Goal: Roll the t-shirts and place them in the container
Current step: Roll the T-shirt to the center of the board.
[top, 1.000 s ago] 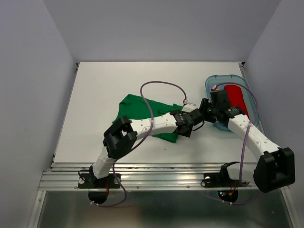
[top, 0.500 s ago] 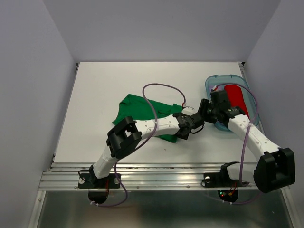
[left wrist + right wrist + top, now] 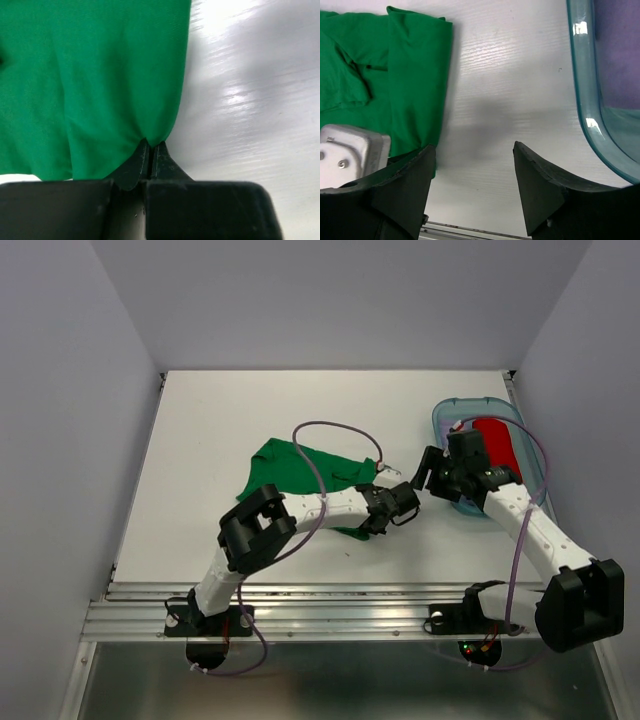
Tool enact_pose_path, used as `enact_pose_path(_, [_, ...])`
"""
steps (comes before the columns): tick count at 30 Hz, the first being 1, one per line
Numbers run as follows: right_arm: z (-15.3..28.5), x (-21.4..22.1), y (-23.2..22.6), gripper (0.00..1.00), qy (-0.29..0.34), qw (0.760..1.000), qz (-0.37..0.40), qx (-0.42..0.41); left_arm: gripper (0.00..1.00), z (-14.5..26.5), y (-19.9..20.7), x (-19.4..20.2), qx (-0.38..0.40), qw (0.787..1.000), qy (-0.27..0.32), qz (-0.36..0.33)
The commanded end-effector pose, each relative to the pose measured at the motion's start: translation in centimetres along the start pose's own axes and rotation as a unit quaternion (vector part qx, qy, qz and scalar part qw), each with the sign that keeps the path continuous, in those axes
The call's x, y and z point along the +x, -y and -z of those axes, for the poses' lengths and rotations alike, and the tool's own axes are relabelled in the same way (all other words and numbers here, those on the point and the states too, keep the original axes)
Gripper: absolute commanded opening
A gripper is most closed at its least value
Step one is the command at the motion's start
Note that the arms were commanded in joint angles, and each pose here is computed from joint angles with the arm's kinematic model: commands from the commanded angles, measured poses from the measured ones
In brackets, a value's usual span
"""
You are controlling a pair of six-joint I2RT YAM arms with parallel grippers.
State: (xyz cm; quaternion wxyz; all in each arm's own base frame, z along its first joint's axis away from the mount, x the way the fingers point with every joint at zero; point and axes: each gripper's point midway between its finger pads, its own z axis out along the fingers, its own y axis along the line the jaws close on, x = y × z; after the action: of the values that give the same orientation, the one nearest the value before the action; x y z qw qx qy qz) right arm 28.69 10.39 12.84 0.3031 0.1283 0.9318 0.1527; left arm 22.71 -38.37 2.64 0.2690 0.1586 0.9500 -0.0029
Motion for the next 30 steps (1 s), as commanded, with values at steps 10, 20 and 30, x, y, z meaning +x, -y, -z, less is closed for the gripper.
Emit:
enact_pose_path(10, [0.3,-0.5,-5.3,0.85,-0.016,0.986,-0.09,-0.137,0.0,4.7,-1.3,-1.2,0.209,0.976,0.039,0.038])
enact_pose_path(20, [-2.9,3.0,-7.2,0.86,-0.053,0.969,-0.14,-0.196,0.0,6.5,0.0,-0.7,0.302,0.951,0.027,0.055])
enact_pose_path(30, [-6.8,4.2,-7.5,0.88,-0.068,0.969,-0.15,-0.181,0.0,7.0,-0.4,-0.5,0.331,0.94,0.026,0.074])
